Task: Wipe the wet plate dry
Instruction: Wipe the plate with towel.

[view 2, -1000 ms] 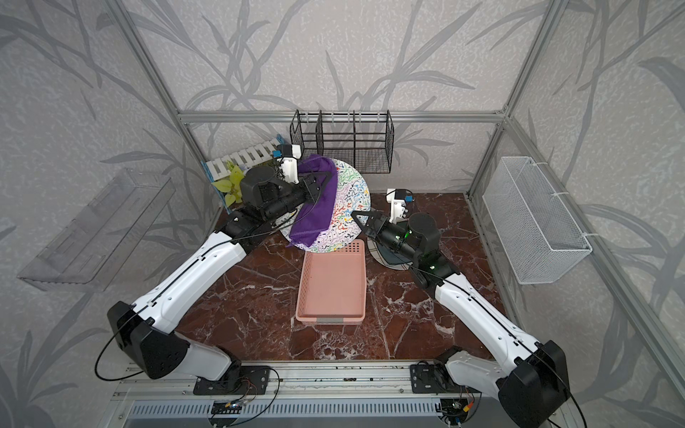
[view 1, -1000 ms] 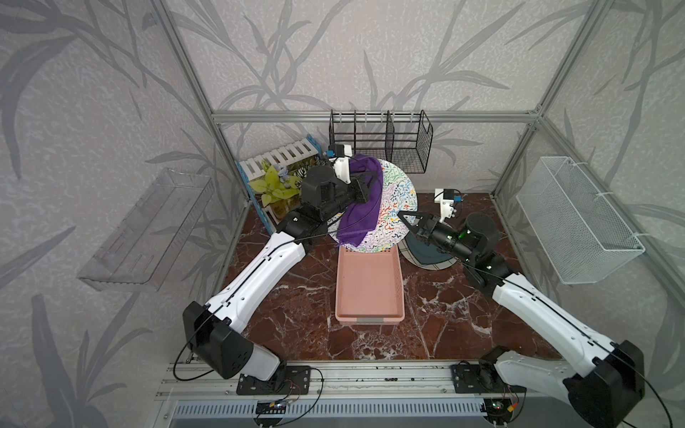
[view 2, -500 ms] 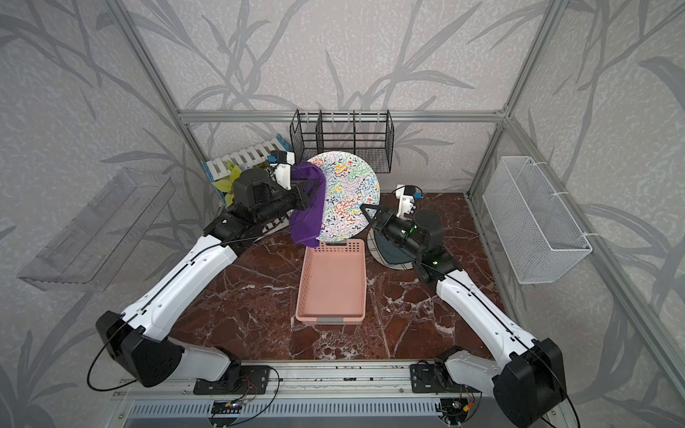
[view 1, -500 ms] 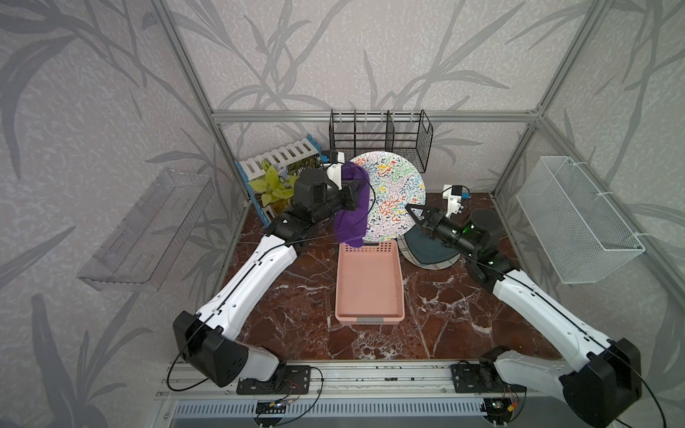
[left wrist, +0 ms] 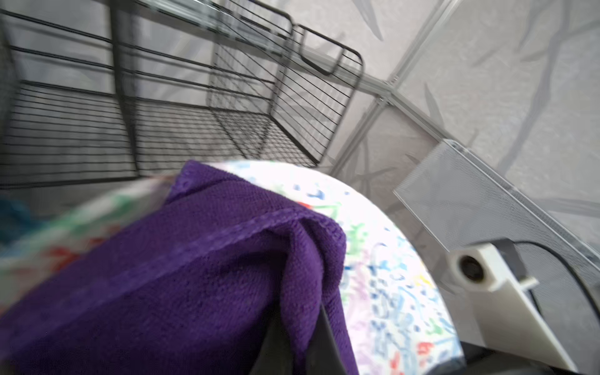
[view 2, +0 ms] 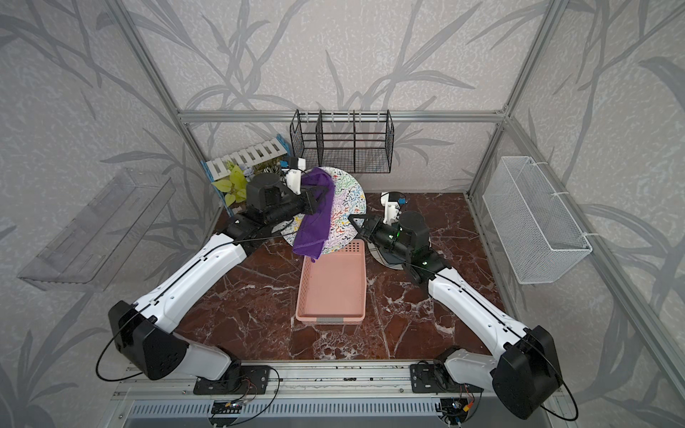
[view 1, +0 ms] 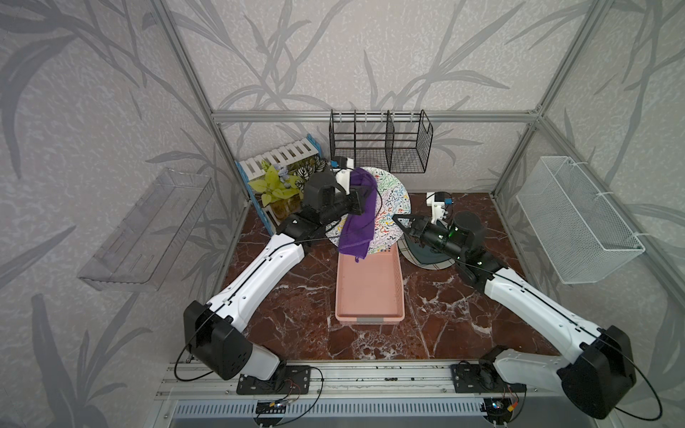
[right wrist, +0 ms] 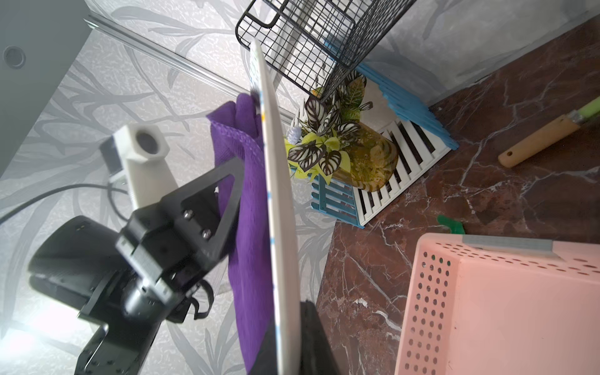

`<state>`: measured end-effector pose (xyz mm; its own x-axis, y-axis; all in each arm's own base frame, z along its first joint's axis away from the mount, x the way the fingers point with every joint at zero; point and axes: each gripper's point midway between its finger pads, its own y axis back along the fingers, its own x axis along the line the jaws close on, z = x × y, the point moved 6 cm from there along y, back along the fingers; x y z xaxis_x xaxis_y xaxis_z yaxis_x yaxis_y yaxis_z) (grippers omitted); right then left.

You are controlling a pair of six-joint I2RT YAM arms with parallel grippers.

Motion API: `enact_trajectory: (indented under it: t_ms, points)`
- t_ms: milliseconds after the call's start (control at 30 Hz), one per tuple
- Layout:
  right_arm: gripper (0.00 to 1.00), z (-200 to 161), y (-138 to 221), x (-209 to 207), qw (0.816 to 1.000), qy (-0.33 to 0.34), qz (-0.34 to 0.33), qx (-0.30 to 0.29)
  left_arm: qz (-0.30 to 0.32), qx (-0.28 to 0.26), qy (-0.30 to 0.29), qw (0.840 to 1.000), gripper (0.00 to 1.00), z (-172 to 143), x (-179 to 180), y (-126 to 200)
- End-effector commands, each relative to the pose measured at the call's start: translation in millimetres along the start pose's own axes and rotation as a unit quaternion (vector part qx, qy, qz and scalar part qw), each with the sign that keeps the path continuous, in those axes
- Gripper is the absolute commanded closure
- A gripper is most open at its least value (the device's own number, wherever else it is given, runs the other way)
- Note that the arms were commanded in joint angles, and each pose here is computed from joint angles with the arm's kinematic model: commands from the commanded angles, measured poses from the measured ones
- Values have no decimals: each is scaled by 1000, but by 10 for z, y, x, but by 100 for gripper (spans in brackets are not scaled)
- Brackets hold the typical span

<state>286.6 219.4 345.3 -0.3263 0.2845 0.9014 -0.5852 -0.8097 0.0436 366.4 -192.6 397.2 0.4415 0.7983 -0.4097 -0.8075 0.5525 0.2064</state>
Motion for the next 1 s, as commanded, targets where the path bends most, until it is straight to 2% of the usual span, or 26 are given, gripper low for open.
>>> enact_trajectory:
  t_ms: [0,100,167,267,333,433,500,567,633,700,767,867,967]
  points:
    - [100,20,231,718,988,77,135,-14,40,29,-29,998,100,-148,145,48]
    - [100,-17,234,631,989,63,133,-22,-9,64,-47,997,100,-536,-25,-45]
    - [100,33,247,618,989,61,127,-45,-17,93,-69,993,100,-817,-183,-125]
    - [100,180,280,614,990,56,112,-71,-24,106,-63,992,100,-975,-293,-167]
    - [100,277,316,549,990,45,100,-85,-5,79,-32,996,100,-839,-190,-122]
    - [100,309,383,559,988,47,117,-84,24,39,41,998,100,-535,236,-6]
    - [100,230,384,618,988,61,131,-59,45,33,24,998,100,-439,343,18]
    - [100,104,340,680,986,76,146,-23,48,54,-6,997,100,-461,258,-65]
    - [100,7,273,710,985,83,150,-1,29,77,-50,995,100,-537,9,-184]
    - [100,7,211,704,986,79,147,2,12,90,-82,993,100,-623,-250,-280]
    - [100,89,192,680,988,73,135,-24,-9,93,-81,992,100,-673,-404,-329]
    - [100,320,241,620,989,55,117,-66,-23,67,-28,997,100,-588,-404,-276]
    - [100,583,401,461,988,18,111,-110,-54,16,70,996,100,-343,-205,-60]
